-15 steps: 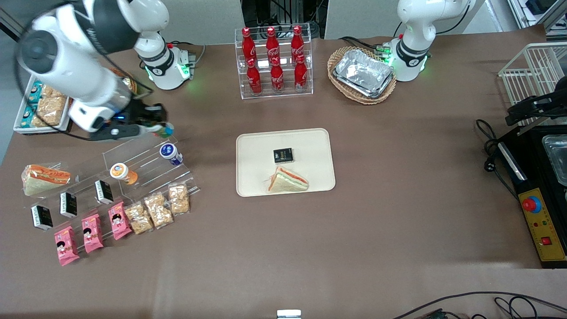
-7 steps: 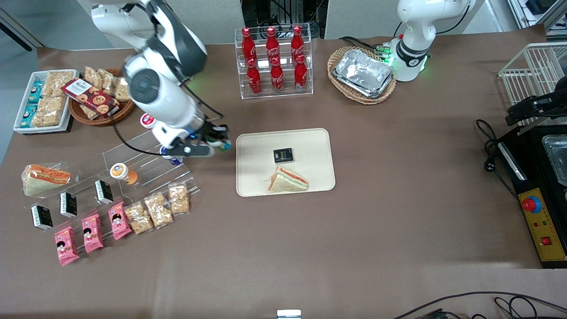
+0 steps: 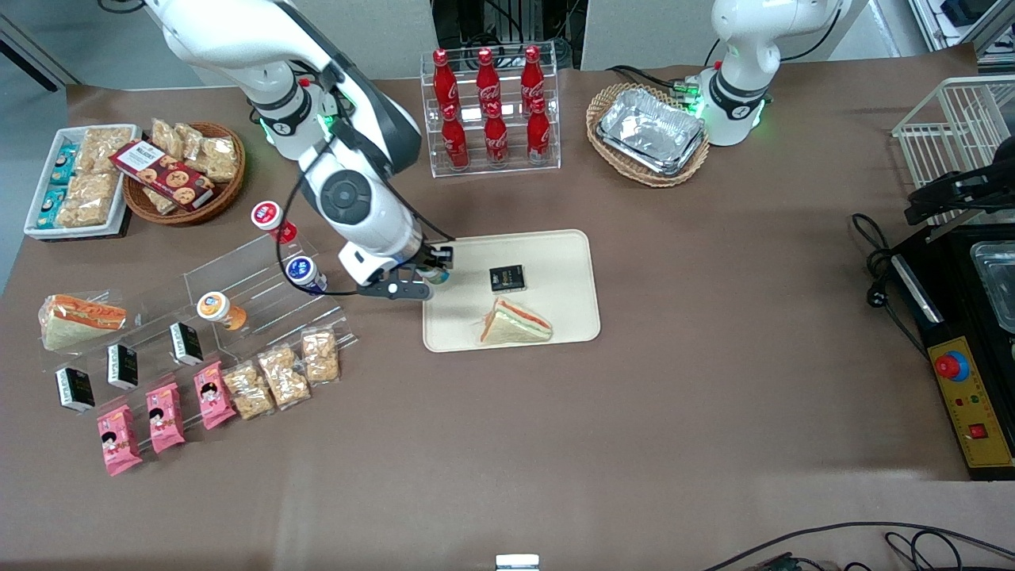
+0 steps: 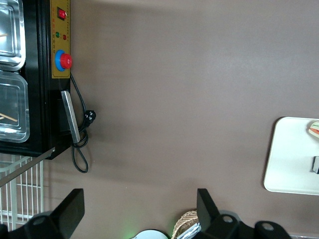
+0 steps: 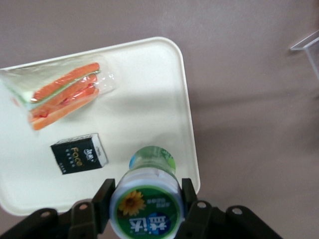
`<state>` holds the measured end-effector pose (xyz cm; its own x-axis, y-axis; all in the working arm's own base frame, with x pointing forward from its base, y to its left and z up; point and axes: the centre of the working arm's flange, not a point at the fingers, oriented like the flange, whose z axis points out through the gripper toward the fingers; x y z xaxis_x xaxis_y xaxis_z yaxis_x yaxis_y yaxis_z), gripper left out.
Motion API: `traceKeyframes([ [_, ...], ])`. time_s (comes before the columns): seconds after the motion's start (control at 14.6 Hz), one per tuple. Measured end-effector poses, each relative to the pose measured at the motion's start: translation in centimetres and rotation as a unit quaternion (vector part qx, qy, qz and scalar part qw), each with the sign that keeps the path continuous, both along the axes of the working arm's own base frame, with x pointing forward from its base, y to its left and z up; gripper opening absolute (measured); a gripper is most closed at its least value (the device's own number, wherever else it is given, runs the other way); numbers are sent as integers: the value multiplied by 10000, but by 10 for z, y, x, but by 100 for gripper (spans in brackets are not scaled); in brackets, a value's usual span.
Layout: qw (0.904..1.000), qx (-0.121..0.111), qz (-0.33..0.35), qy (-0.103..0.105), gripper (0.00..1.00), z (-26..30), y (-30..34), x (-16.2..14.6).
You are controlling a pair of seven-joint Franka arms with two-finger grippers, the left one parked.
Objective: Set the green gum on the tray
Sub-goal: 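Carry the canister over the white tray and lower it beside the black card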
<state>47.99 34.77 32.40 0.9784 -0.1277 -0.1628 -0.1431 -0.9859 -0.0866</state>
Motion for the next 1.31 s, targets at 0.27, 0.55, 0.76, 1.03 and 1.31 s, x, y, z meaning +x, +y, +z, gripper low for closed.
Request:
traceKeyframes([
  [0.27, 9999, -152, -13, 22, 59, -41, 19, -8],
  [0.55, 9996, -243, 143, 96, 59, -61, 26, -15],
  [0.76, 9993, -276, 253, 85, 59, -76, 30, -29],
  [1.03, 9986, -420, 300, -108, 59, -85, 37, -43],
  [1.31, 9987, -450, 212, -135, 75, -90, 40, -45],
])
